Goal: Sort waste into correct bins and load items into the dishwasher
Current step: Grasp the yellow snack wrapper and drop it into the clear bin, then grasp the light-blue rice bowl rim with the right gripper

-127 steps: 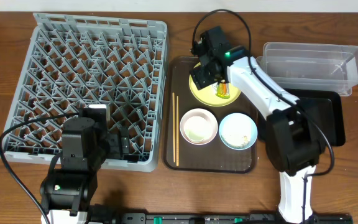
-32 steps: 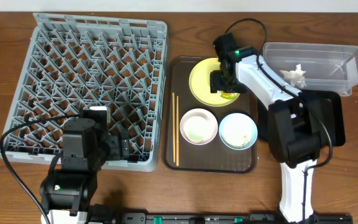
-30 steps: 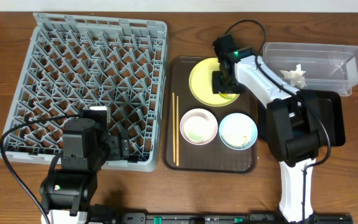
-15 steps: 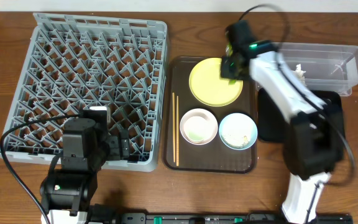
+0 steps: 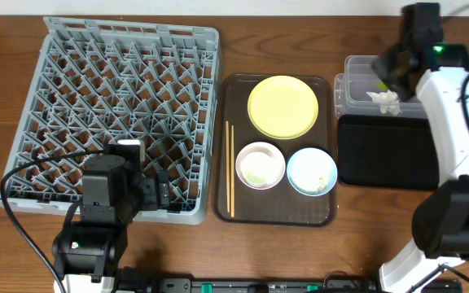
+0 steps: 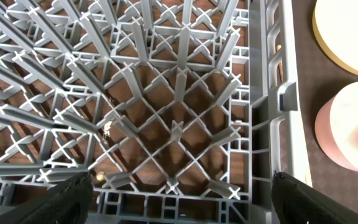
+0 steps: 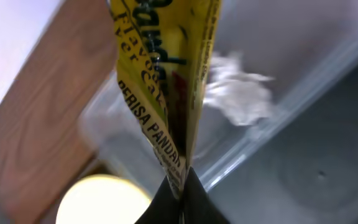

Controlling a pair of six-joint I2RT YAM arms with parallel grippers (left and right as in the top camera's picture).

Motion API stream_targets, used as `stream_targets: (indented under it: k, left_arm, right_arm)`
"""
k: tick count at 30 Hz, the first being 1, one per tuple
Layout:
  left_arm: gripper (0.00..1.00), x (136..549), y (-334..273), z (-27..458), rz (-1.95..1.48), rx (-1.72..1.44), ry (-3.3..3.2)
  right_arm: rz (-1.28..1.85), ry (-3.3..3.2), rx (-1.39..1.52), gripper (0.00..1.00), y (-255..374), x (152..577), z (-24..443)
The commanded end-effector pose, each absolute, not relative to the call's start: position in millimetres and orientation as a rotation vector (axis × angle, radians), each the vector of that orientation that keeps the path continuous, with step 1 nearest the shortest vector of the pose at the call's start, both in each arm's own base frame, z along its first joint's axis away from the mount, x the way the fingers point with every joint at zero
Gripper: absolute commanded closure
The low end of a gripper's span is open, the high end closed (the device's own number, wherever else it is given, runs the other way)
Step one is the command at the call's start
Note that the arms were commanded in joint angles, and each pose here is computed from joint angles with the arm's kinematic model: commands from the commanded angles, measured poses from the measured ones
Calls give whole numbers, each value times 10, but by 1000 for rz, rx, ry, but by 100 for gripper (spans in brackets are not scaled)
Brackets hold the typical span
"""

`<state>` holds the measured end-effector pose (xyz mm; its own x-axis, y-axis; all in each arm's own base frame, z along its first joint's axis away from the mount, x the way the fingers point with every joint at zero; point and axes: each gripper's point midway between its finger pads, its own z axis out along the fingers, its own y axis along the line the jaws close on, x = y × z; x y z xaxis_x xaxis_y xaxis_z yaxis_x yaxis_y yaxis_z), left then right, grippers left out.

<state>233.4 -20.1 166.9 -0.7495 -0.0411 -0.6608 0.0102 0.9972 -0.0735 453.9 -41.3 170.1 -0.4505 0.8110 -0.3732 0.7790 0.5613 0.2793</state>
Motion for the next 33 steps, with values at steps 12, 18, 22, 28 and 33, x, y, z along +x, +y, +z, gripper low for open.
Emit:
stream_targets:
  k: [12,18,22,28,33]
  left_arm:
    - [8,2357,-190,1759,-98,-42,2395]
    - [8,2357,-190,1758,-98,-42,2395]
    - [8,2357,-190,1759,-98,-42,2395]
    - [8,2357,-190,1759,-98,-42,2395]
    - [8,2357,-190,1758,-97,-42,2395]
  right_arm:
    - [47,2247,1526,30,-683,4516,1409]
    - [144,2467,1103,40,-465,4648,1468]
    - [259,2598,702,30,-147,4627,1617]
    - [399,2712,93,30,495,4238,1911]
    - [394,2859,-80,30,797,3729,1913]
